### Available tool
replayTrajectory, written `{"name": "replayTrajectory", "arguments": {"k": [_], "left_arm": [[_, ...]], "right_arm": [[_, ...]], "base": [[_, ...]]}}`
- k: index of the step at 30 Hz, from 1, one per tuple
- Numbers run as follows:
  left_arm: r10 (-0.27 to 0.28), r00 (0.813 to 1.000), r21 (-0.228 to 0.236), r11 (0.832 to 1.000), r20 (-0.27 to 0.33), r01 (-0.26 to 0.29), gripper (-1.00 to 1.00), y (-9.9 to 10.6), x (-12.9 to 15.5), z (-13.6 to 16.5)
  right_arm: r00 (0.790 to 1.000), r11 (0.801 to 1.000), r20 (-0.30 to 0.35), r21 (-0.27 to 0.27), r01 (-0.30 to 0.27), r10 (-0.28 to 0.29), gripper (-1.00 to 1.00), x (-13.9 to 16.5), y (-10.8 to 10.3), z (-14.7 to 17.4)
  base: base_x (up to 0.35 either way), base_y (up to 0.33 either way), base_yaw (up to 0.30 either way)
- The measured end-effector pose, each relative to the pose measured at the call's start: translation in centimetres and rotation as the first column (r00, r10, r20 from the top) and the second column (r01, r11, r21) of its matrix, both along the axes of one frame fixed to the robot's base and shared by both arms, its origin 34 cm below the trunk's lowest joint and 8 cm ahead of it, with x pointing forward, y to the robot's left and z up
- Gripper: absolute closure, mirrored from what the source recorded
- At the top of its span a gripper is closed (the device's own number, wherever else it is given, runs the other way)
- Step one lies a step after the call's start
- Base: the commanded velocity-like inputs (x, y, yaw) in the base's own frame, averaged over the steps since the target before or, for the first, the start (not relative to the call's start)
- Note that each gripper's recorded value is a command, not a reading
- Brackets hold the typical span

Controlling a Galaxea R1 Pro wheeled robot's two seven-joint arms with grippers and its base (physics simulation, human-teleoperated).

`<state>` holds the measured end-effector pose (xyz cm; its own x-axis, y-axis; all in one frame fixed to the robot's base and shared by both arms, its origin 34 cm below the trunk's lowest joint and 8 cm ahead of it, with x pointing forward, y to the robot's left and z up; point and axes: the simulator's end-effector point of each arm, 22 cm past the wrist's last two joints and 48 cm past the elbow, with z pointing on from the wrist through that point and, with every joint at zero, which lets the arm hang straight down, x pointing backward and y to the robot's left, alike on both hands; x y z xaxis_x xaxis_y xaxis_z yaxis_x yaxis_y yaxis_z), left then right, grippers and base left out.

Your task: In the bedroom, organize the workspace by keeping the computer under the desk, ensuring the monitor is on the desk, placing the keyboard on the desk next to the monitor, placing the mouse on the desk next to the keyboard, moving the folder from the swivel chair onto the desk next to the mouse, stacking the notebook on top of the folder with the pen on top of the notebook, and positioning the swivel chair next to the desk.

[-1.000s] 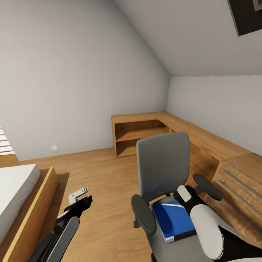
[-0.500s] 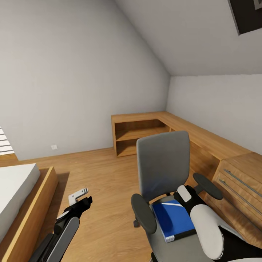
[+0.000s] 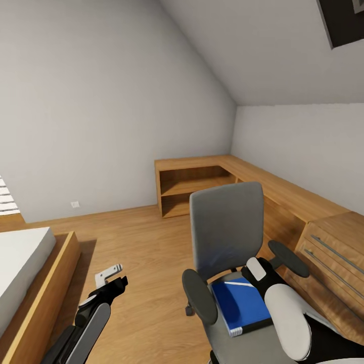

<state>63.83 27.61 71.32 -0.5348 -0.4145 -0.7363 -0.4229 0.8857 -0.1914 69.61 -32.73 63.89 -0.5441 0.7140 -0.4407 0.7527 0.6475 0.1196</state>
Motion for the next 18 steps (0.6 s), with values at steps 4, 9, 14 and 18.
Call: {"name": "replayTrajectory", "arguments": {"k": [4, 9, 14, 18], "left_arm": [[0.0, 1.0, 0.0, 1.0, -0.001, 0.0, -1.0, 0.01, -0.02, -0.04], [0.0, 1.0, 0.0, 1.0, -0.001, 0.0, -1.0, 0.01, -0.02, -0.06], [0.0, 1.0, 0.0, 1.0, -0.001, 0.0, -1.0, 0.01, -0.02, -0.06], [0.0, 1.0, 0.0, 1.0, -0.001, 0.0, -1.0, 0.01, -0.03, -0.05]], "right_arm": [[1.0, 1.0, 0.002, -0.001, 0.003, -0.003, -1.0, 0.02, -0.05, 0.03], [1.0, 1.0, 0.003, -0.002, 0.006, -0.006, -1.0, 0.03, -0.23, 0.04], [1.0, 1.0, 0.004, -0.003, 0.008, -0.008, -1.0, 0.02, -0.35, 0.05], [1.0, 1.0, 0.005, -0.003, 0.008, -0.008, -1.0, 0.03, -0.38, 0.07]], "base": [[0.073, 0.0, 0.0], [0.017, 0.0, 0.0], [0.003, 0.0, 0.0], [0.079, 0.0, 0.0]]}}
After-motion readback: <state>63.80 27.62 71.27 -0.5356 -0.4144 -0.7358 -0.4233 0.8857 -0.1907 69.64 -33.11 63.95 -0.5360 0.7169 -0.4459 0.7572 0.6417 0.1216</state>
